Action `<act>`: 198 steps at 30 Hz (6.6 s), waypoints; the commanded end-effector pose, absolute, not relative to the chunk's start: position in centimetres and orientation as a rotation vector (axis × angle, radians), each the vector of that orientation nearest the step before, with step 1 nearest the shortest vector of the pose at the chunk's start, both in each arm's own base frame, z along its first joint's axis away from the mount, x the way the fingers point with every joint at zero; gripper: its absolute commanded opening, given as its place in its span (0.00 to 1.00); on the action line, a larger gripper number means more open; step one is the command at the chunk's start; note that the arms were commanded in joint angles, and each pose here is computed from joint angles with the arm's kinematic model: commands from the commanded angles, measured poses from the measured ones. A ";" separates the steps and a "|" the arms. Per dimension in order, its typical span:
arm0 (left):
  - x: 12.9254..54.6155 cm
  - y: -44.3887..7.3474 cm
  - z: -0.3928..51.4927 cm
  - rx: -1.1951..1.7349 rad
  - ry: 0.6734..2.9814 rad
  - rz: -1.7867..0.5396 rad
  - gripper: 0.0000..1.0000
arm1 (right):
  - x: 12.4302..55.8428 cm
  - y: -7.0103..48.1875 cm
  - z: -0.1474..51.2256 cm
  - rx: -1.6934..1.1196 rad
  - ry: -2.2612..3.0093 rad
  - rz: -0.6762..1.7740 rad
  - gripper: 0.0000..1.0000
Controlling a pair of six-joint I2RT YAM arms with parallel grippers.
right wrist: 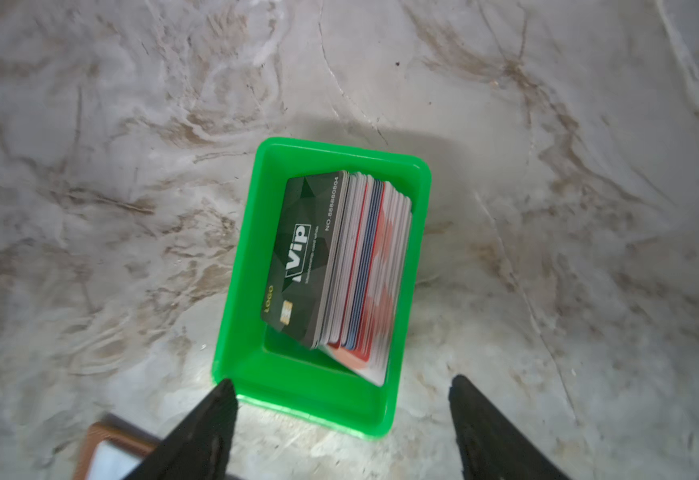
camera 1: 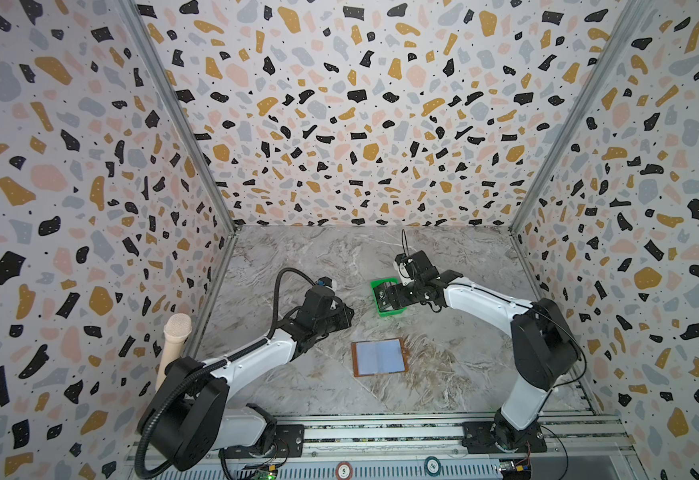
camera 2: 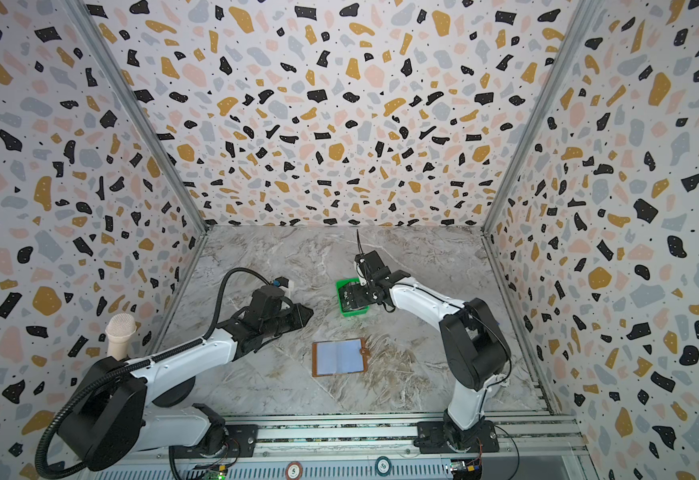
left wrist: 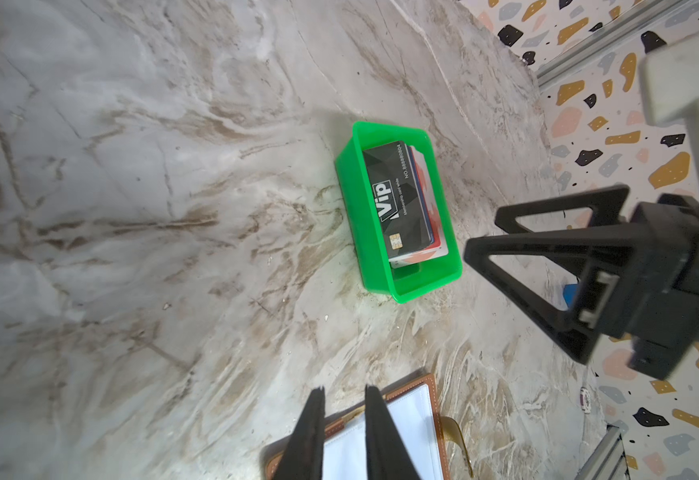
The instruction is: Put the credit cards into the card holder
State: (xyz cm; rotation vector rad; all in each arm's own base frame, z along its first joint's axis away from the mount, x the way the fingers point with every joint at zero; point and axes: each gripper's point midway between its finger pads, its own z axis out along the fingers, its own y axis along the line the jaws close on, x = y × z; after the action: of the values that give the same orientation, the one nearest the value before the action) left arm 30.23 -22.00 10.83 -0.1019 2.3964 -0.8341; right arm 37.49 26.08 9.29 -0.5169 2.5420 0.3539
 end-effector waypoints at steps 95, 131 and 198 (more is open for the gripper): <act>37.2 -23.6 8.1 -0.368 2.331 -0.758 0.00 | 37.6 30.4 5.9 -0.630 2.570 0.097 0.86; 37.2 -23.6 7.7 -0.387 2.344 -0.755 0.00 | 36.7 32.2 11.0 -0.675 2.449 0.064 0.80; 36.5 -25.1 7.6 -0.430 2.352 -0.852 0.00 | 35.8 32.4 11.0 -0.734 2.469 0.030 0.74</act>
State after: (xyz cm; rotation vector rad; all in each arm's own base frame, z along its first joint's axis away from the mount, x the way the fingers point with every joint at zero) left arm 35.21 -23.81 5.52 -0.4401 2.4320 -0.7550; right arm 36.07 32.16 7.52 -0.7618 2.5070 -0.0690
